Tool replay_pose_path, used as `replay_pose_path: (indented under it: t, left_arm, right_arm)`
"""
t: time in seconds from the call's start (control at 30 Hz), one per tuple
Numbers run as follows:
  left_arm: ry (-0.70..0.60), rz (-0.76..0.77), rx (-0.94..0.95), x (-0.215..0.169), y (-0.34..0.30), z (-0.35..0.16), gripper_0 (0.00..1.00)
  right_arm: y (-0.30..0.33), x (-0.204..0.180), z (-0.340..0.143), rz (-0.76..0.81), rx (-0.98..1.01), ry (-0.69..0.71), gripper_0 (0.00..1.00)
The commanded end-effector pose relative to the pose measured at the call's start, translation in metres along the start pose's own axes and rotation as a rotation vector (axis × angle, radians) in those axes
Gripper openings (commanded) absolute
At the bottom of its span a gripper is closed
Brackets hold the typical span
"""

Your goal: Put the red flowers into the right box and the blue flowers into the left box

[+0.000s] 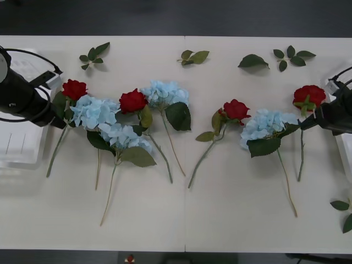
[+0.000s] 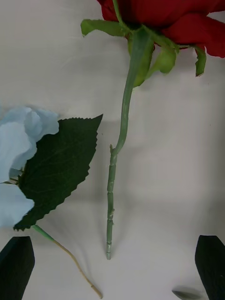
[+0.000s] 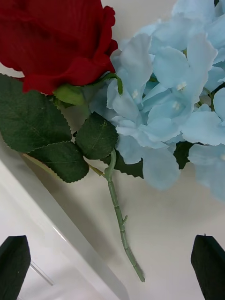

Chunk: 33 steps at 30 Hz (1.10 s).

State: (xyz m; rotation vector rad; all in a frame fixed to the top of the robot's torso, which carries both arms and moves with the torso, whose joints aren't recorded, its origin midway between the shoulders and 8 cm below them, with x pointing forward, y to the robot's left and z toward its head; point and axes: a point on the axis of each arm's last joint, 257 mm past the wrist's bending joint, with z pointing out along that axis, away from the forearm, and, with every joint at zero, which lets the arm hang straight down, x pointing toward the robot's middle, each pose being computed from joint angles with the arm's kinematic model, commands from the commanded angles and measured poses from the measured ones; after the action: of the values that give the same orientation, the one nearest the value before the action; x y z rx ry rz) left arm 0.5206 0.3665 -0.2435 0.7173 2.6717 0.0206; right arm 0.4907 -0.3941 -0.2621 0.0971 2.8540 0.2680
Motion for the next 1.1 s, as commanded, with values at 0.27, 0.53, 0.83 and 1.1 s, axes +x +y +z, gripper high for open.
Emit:
replay_pose_path:
  t: [0.27,0.53,0.83,1.1]
  left_arm:
    - [-0.031,0.082,-0.026,-0.009,-0.001,0.01,1.0]
    - [-0.017,0.056,-0.003,-0.006,-0.009,0.025,1.0]
    - [-0.02,0.046,0.015,-0.009,-0.019,0.033,1.0]
    - [-0.031,0.033,0.012,-0.014,-0.022,0.037,1.0]
  right_arm:
    - [-0.002,-0.008,0.015,-0.071,0.012,-0.061,1.0]
    - [0.004,-0.016,0.026,-0.083,0.011,-0.09,1.0]
    - [0.006,-0.018,0.04,-0.093,0.01,-0.124,1.0]
    - [0.002,-0.017,0.045,-0.104,0.03,-0.123,1.0]
